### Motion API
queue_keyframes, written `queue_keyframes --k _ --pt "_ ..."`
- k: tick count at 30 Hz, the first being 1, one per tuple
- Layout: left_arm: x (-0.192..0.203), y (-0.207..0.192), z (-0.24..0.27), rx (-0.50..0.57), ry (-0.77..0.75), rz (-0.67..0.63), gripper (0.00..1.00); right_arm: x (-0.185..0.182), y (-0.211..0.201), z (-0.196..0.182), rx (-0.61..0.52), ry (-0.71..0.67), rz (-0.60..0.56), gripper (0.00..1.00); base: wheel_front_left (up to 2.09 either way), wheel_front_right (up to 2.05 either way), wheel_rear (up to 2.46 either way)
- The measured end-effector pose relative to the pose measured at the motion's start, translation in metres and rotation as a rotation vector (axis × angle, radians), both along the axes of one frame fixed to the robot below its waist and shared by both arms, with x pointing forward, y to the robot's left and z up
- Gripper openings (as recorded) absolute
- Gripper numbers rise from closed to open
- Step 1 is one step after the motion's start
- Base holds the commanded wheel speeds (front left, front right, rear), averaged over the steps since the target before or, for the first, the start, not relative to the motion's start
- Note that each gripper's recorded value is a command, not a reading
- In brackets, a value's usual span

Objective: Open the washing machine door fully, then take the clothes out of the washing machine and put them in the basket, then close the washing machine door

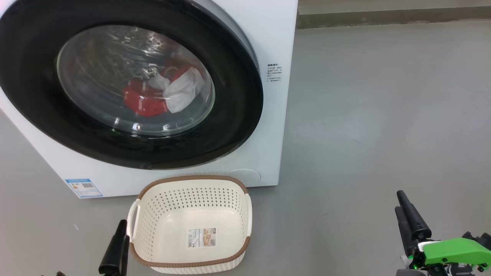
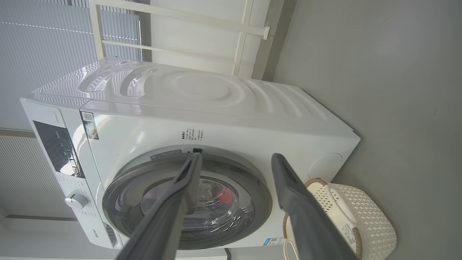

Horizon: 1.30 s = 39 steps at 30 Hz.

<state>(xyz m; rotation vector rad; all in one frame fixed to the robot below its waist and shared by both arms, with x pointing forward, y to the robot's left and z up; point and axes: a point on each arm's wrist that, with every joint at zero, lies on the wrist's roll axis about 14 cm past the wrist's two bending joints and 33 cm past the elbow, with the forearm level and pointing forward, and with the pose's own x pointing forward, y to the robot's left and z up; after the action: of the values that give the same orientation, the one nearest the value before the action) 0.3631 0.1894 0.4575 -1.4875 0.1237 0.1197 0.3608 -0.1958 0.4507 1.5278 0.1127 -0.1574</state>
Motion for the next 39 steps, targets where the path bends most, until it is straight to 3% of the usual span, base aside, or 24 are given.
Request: queue_keyframes --k 9,21,39 --pt "0.001 0.001 0.003 0.111 -0.008 -0.007 1.00 0.001 0.001 0.000 -0.089 0.004 0.016 1.00 0.00 0.00 0.00" --pt "0.002 0.000 0.010 0.323 -0.027 -0.037 1.00 0.001 0.002 0.001 -0.323 0.009 0.073 1.00 0.00 0.00 0.00" --pt "-0.002 -0.003 0.011 0.638 -0.027 -0.086 1.00 0.003 0.009 0.007 -0.560 -0.018 0.121 1.00 0.00 0.00 0.00"
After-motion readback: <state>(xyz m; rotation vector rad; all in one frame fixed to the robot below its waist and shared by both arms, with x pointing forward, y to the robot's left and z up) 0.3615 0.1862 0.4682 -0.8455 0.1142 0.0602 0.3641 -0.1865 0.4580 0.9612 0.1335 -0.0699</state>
